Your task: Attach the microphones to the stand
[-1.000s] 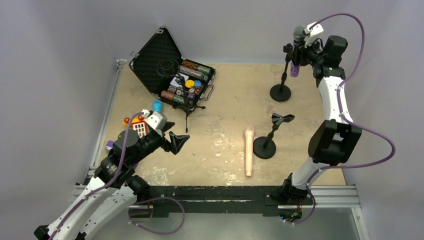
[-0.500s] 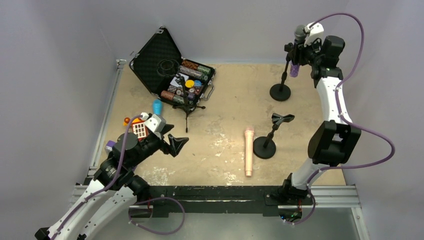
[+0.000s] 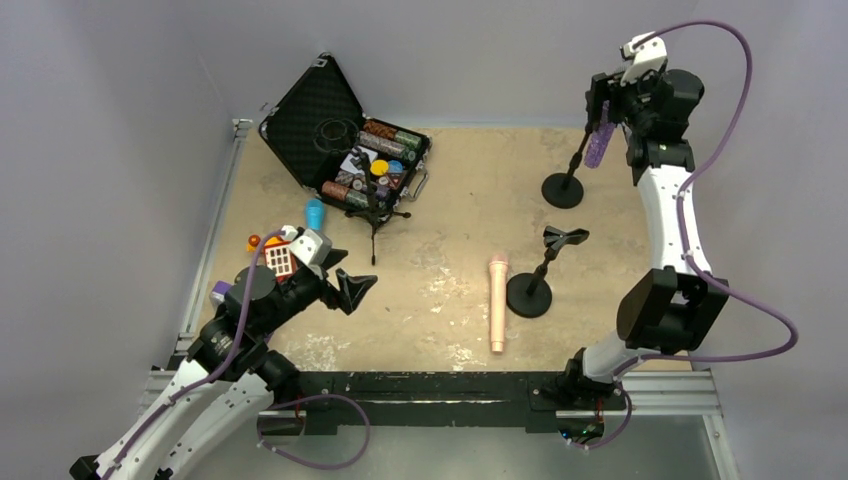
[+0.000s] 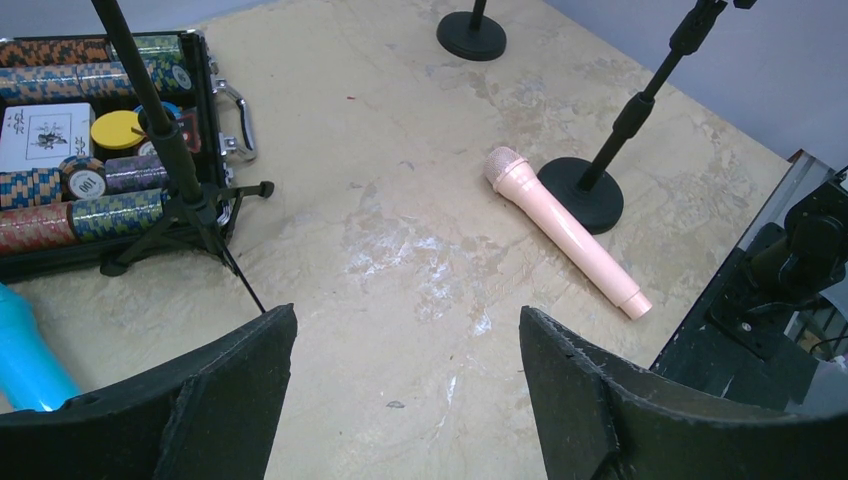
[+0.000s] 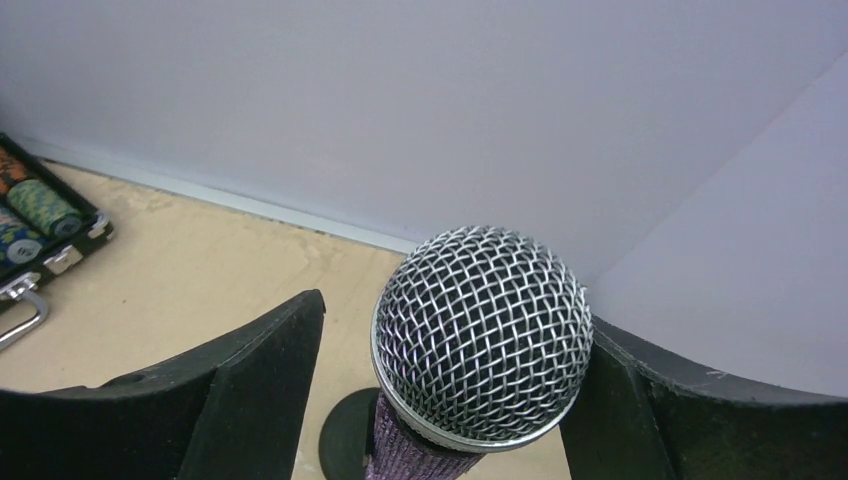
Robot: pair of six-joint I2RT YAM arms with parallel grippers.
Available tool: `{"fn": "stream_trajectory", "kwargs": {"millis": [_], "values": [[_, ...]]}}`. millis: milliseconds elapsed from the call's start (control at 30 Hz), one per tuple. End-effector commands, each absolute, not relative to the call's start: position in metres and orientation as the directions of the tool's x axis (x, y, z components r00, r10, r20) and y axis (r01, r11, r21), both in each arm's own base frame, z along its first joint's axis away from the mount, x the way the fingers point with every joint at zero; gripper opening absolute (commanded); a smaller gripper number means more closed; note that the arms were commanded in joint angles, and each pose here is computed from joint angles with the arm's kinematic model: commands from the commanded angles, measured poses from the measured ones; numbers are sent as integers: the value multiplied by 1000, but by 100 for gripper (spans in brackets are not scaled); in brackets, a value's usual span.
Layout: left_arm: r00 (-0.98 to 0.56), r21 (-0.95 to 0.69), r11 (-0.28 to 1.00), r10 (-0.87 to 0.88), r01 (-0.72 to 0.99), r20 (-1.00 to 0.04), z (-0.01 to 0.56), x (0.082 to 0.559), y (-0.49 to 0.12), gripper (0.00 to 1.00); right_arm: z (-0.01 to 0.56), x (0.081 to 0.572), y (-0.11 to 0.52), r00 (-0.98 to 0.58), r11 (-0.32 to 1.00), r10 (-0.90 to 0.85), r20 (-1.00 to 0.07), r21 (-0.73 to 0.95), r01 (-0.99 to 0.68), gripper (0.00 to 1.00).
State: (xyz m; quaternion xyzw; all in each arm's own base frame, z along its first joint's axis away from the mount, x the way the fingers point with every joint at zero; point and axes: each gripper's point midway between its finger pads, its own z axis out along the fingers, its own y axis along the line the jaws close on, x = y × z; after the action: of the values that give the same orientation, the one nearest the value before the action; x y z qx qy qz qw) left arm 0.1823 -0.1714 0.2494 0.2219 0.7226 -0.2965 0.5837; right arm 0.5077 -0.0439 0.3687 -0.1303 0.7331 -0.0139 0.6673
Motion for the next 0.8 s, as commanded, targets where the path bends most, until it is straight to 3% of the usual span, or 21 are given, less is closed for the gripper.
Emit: {"fn": "stream_trajectory", "kwargs": {"millis": [0, 367, 767], "values": [[-182, -157, 722, -44, 674, -982, 266, 181, -170, 86, 397, 504, -52, -5, 980, -196, -981, -195, -38, 81], [-159, -143, 728, -47, 670, -986, 274, 174, -162, 86, 421, 493, -83, 74, 965, -103, -992, -82, 250, 84], [-140, -135, 719, -53, 681, -989, 288, 171, -162, 86, 441, 459, -66, 198, 980, -72, -978, -32, 199, 88]]}}
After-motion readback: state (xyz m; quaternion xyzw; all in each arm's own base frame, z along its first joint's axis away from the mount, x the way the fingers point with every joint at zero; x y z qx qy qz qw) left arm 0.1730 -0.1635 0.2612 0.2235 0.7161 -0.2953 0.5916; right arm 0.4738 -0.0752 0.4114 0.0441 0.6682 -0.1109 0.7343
